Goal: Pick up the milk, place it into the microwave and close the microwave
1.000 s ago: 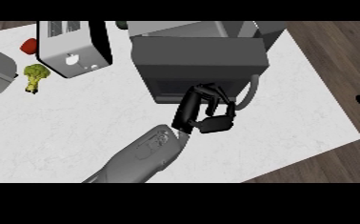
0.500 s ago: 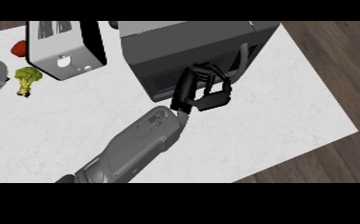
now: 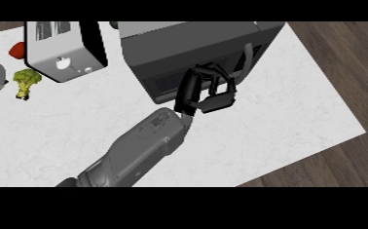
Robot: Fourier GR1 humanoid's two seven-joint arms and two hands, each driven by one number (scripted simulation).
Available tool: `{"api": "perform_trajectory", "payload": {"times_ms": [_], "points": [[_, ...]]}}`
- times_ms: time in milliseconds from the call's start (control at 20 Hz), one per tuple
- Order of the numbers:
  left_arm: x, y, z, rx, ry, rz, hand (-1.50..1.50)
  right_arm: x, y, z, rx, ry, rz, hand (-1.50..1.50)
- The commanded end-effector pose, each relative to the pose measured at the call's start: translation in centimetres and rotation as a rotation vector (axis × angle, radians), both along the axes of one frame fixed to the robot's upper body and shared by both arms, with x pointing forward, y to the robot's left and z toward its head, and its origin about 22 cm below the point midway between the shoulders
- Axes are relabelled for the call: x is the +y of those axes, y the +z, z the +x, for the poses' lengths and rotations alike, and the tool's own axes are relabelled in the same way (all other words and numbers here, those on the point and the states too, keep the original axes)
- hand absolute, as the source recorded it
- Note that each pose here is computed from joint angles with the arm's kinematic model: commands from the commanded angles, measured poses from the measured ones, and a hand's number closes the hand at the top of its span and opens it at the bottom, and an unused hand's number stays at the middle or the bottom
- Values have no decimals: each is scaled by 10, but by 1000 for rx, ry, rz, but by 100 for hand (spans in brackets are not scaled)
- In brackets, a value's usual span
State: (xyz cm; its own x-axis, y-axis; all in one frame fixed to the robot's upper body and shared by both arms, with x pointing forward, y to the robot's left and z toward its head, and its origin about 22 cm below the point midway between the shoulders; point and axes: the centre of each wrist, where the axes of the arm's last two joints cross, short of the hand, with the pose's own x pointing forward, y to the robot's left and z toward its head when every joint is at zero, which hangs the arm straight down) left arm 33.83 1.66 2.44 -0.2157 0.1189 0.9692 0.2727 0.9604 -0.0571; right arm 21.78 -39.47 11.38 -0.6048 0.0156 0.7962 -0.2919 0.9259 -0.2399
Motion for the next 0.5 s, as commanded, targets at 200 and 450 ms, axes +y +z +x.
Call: {"api": "perform_trajectory", "payload": {"times_ms": [200, 450], "points": [[-1, 21, 22, -55, 30, -43, 150, -13, 15, 7, -9, -15, -12, -150], [-2, 19, 21, -65, 28, -41, 150, -19, 30, 13, -33, -25, -35, -150]]}}
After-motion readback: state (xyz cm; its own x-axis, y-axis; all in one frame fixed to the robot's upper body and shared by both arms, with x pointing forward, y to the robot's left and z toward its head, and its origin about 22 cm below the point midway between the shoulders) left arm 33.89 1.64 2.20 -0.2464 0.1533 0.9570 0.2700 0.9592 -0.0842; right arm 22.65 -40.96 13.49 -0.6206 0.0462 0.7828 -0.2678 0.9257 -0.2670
